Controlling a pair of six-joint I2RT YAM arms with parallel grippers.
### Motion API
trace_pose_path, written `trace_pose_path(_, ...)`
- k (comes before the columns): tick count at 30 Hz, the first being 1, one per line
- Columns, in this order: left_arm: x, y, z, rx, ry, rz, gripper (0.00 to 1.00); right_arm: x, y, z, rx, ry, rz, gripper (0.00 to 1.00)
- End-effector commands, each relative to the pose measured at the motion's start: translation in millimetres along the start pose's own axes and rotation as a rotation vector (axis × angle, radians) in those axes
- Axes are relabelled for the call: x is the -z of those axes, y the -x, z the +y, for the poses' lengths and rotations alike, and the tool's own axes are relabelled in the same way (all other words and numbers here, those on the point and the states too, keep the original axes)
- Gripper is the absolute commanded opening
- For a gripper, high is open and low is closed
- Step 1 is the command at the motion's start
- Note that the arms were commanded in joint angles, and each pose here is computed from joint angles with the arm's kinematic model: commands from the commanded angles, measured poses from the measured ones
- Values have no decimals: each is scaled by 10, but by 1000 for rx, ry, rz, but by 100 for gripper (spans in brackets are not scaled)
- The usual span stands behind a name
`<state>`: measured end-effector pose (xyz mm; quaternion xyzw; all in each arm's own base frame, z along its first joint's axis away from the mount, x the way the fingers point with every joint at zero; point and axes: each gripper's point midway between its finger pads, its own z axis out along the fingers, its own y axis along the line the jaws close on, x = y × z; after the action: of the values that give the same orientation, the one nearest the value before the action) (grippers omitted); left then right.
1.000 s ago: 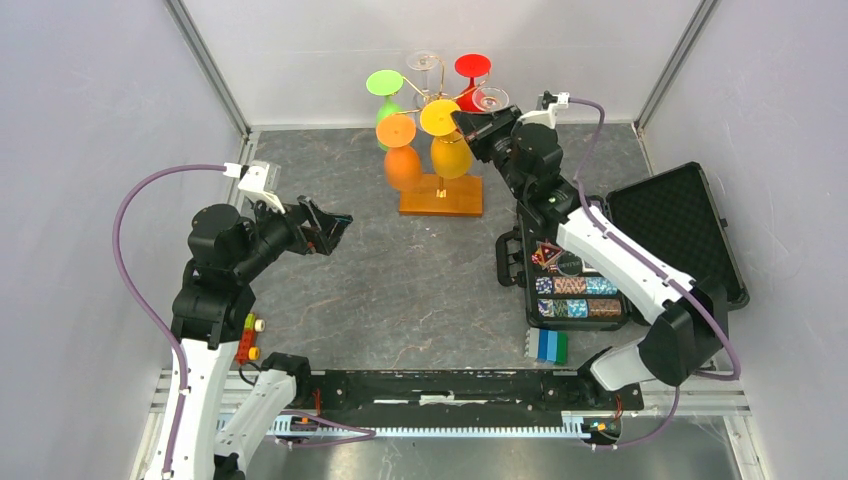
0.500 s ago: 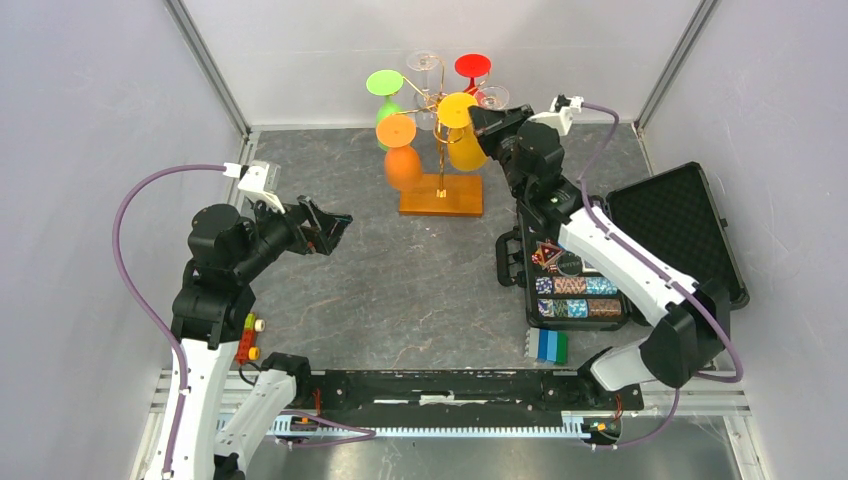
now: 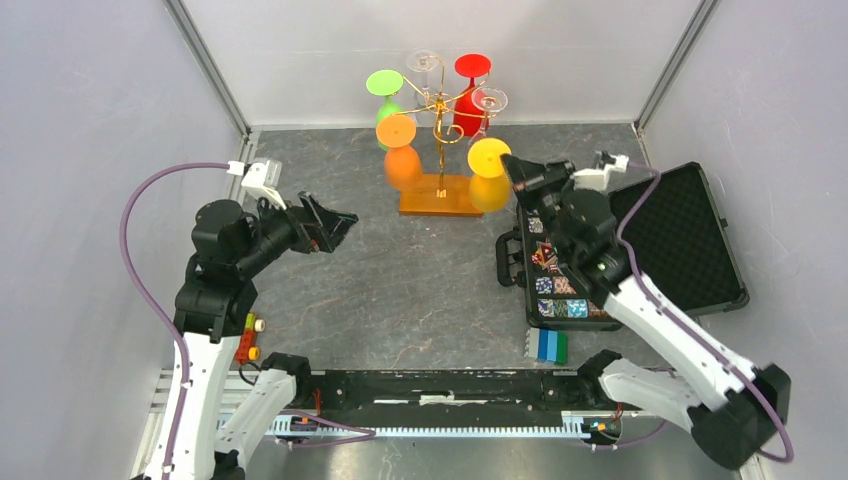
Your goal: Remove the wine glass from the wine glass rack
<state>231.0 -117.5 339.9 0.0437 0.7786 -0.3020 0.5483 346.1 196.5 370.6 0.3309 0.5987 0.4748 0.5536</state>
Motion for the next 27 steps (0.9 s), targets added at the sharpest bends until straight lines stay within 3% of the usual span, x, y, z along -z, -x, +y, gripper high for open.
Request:
trace_pose_path(1,46,147,-354,115,-153,-22,100,466,64,215,-82,130,65,0)
trace_pose_path(5,15,152,-564,260,-280,-21,100,853,65,320,-171,207,144,0)
trace_pose_path(11,-11,64,-846,590,-548,-1,100,1380,129,738,-333,403,266,0)
trace_pose_path(18,37,-8,-1101,667,-660,-11,100,1719,131,924,-460,496,382,0)
trace_pose_path(22,-57,-71,-1445,667,-751,53,100,1758,80,932,-497,513,426,0)
trace_pose_path(27,-279,-146,-1554,680,-737,87,100,1778,120,1005,-530,553,425,0)
